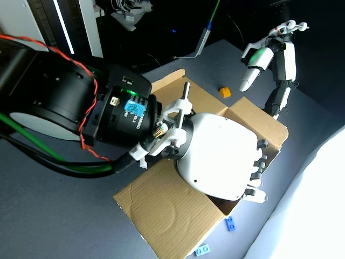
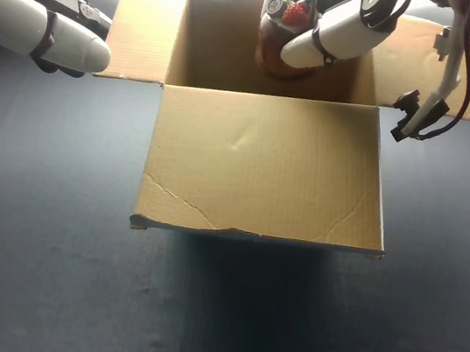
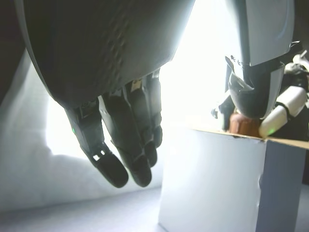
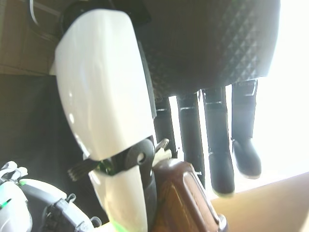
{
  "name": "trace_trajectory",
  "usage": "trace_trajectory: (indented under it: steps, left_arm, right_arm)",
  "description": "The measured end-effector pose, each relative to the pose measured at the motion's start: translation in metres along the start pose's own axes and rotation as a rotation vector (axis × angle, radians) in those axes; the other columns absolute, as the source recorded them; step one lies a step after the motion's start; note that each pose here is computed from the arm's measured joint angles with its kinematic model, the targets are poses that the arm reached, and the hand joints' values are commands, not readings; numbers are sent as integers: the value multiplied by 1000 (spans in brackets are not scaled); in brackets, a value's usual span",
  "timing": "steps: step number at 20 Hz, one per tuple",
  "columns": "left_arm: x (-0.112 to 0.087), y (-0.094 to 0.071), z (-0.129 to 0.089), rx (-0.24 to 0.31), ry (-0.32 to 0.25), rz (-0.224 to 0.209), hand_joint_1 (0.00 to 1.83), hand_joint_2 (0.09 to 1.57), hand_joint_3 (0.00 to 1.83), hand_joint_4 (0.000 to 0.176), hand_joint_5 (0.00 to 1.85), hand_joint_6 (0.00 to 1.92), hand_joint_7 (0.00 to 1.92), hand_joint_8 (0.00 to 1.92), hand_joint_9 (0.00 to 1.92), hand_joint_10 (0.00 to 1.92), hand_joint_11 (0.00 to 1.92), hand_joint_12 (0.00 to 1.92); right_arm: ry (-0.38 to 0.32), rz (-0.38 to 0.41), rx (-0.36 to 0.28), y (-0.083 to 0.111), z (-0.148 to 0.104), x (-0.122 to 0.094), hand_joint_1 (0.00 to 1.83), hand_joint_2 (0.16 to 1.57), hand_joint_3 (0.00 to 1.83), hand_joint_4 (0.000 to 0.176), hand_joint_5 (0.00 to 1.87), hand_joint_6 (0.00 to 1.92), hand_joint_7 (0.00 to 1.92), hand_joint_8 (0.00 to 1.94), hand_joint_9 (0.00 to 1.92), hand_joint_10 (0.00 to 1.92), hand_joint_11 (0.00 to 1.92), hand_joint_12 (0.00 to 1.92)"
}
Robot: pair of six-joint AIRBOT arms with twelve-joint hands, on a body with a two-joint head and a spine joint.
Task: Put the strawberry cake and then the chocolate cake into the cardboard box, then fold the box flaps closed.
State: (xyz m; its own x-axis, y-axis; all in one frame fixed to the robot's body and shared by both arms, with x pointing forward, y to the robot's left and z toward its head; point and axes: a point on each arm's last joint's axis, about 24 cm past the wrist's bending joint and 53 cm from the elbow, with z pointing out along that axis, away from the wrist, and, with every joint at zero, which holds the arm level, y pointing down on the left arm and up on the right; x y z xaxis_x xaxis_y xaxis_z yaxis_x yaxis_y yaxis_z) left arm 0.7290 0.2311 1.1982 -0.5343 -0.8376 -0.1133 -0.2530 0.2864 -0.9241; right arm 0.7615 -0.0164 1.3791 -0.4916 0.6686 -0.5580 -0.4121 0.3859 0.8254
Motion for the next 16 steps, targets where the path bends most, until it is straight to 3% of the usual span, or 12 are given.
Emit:
trace_trajectory:
  steps: [4, 6, 8, 9, 10, 13, 15, 16]
  left_arm:
    - [0, -1, 0, 4, 2, -11, 634, 1036, 1, 24, 362, 0, 486, 0, 596, 0, 89, 1278]
    - [0, -1, 0, 6, 2, -17, 645, 1033, 0, 20, 367, 2, 493, 1, 603, 2, 105, 1261]
    - [1, -2, 0, 9, 2, -25, 639, 1036, 1, 21, 367, 1, 492, 1, 604, 2, 109, 1267]
    - [0, -2, 0, 10, 2, -25, 654, 1033, 0, 21, 370, 2, 493, 1, 606, 3, 104, 1266]
    - [0, -3, 0, 10, 1, -26, 657, 1030, 0, 23, 372, 3, 493, 1, 605, 3, 102, 1266]
    - [2, -3, 0, 13, 4, -33, 641, 1037, 1, 21, 357, 2, 482, 0, 594, 0, 97, 1259]
    - [2, -4, 0, 15, 4, -35, 649, 1031, 0, 22, 363, 4, 484, 1, 600, 3, 103, 1258]
    - [2, -5, 0, 18, 6, -43, 649, 1031, 0, 22, 363, 4, 484, 1, 600, 3, 103, 1258]
  right_arm:
    - [0, -8, -2, 1, 1, 1, 1223, 1167, 0, 0, 933, 915, 860, 1401, 556, 1623, 265, 1921]
    - [8, -9, -2, 0, 2, 6, 1195, 1187, 5, 0, 883, 1036, 816, 1425, 514, 1632, 256, 1921]
    - [20, -25, 7, -5, 4, 12, 1142, 1244, 12, 0, 736, 1283, 740, 1492, 413, 1628, 230, 1921]
    - [26, -25, 13, -7, 4, 14, 1031, 1180, 0, 0, 507, 1017, 559, 1188, 380, 1505, 190, 1921]
    - [25, -25, 13, -7, 4, 14, 929, 1129, 0, 0, 411, 785, 485, 926, 346, 1399, 135, 1921]
    - [16, -26, 9, -7, 4, 11, 781, 1065, 0, 0, 270, 362, 477, 273, 310, 1032, 3, 1826]
    - [15, -24, 8, -7, 4, 11, 664, 1051, 0, 0, 196, 231, 426, 78, 256, 822, 0, 1675]
    - [14, -24, 7, -6, 4, 11, 664, 1051, 0, 0, 196, 231, 426, 78, 256, 822, 0, 1675]
